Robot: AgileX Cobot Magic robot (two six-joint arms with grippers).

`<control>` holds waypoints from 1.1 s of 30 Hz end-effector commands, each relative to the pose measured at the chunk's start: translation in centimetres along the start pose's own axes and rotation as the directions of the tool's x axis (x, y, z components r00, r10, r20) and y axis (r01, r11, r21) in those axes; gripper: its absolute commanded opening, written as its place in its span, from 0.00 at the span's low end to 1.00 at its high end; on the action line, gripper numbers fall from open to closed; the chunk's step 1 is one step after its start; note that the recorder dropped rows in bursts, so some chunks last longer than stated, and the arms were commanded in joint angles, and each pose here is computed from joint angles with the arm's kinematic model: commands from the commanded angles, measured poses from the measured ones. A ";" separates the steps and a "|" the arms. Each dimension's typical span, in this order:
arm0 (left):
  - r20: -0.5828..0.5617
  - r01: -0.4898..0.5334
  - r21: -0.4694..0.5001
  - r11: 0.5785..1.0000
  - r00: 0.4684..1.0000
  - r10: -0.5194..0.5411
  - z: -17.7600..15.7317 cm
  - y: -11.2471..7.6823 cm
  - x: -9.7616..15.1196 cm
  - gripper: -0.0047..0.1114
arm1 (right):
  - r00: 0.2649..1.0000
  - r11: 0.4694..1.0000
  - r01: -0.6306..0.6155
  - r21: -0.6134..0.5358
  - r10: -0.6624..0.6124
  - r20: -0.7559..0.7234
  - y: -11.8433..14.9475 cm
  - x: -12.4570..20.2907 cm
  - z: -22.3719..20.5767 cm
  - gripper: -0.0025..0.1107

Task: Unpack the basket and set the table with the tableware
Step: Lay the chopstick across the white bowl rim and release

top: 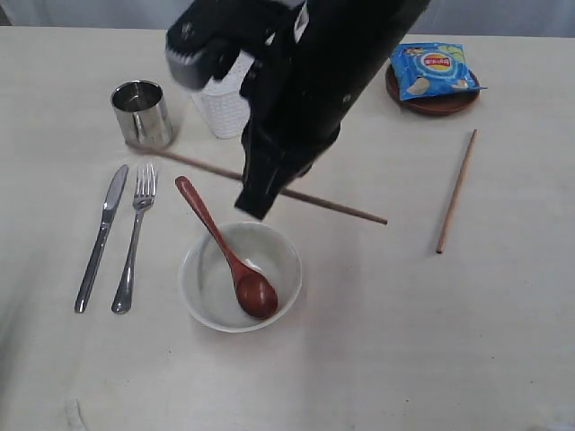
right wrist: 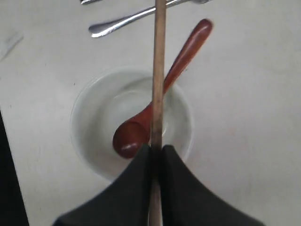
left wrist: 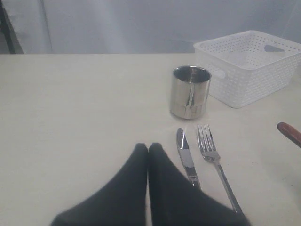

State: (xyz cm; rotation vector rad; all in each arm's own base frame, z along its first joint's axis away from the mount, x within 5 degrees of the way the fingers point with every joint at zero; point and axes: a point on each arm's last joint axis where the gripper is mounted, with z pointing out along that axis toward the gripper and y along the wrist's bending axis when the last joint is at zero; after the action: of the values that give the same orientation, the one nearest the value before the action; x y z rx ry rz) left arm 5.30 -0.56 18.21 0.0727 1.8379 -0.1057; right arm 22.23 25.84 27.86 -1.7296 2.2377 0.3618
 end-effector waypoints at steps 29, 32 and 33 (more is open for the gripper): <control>0.010 -0.004 -0.004 1.000 1.000 0.004 0.0 0.0 0.0 0.04 | 0.978 0.996 0.086 0.014 -0.082 -0.192 0.2 1.1 10.5 0.02; 0.010 -0.004 -0.004 1.000 1.000 0.004 0.0 0.0 0.0 0.04 | 0.979 0.997 0.077 0.011 -0.074 -0.192 0.2 1.1 10.5 0.02; 0.010 -0.004 -0.004 1.000 1.000 0.004 0.0 0.0 0.0 0.04 | 0.978 0.997 0.076 0.010 -0.073 -0.194 0.2 1.1 10.5 0.02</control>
State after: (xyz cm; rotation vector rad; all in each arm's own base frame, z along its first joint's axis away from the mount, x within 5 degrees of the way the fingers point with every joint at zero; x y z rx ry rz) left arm 5.30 -0.56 18.21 0.0727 1.8379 -0.1057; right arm 22.66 28.98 17.91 -1.8940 2.2750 0.1806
